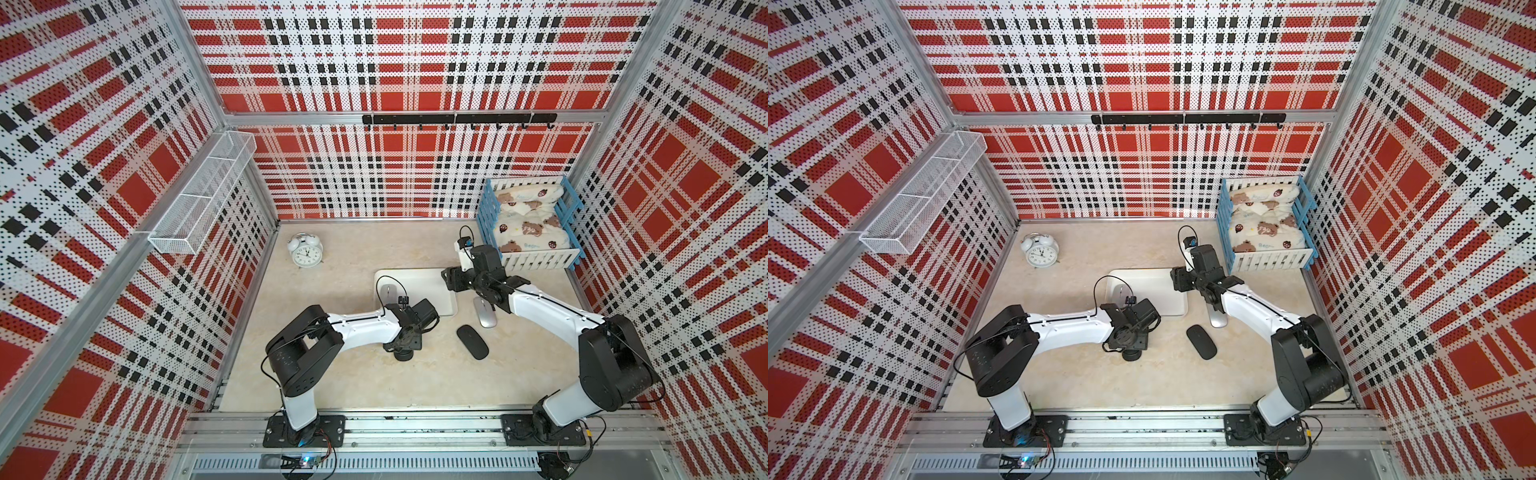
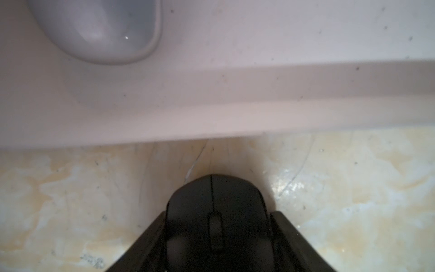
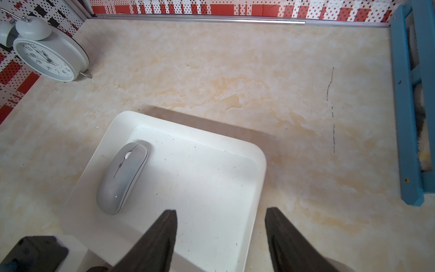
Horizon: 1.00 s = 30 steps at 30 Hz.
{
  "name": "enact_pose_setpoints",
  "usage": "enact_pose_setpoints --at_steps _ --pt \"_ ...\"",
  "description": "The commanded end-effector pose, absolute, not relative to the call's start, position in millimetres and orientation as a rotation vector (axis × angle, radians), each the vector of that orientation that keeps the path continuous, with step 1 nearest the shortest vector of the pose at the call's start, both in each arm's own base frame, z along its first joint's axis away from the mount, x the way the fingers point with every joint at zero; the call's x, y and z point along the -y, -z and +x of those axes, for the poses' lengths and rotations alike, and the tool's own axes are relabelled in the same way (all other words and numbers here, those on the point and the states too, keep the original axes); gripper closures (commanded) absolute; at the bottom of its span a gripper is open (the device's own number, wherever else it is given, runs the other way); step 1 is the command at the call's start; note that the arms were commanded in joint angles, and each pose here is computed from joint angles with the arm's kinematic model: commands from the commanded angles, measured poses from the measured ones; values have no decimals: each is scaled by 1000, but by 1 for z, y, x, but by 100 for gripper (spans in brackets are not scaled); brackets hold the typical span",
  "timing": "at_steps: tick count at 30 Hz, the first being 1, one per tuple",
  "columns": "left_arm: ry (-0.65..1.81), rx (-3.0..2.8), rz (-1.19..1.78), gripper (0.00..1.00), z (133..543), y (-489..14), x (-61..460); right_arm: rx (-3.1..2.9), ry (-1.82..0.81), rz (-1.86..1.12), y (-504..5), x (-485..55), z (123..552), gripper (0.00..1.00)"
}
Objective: Put the mouse in the storage box
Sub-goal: Pick up the mouse from the center of the board.
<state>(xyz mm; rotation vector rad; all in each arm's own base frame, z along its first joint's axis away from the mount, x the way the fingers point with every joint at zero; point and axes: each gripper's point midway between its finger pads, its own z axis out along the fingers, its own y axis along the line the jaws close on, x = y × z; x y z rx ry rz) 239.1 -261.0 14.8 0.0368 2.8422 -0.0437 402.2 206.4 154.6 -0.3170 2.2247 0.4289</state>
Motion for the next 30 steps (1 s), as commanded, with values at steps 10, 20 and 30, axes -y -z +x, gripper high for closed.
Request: enact_pose_setpoints --at_steps 10,20,30 --pt "13 -2808 34 50 251 -46 255 -2191 -432 -302 -167 -210 411 34" --pt "100 -2658 -11 52 285 -132 256 -2176 -449 -284 -174 -212 414 35" --pt "59 -2525 -21 52 362 -157 237 -2155 -385 -236 -180 -200 416 35"
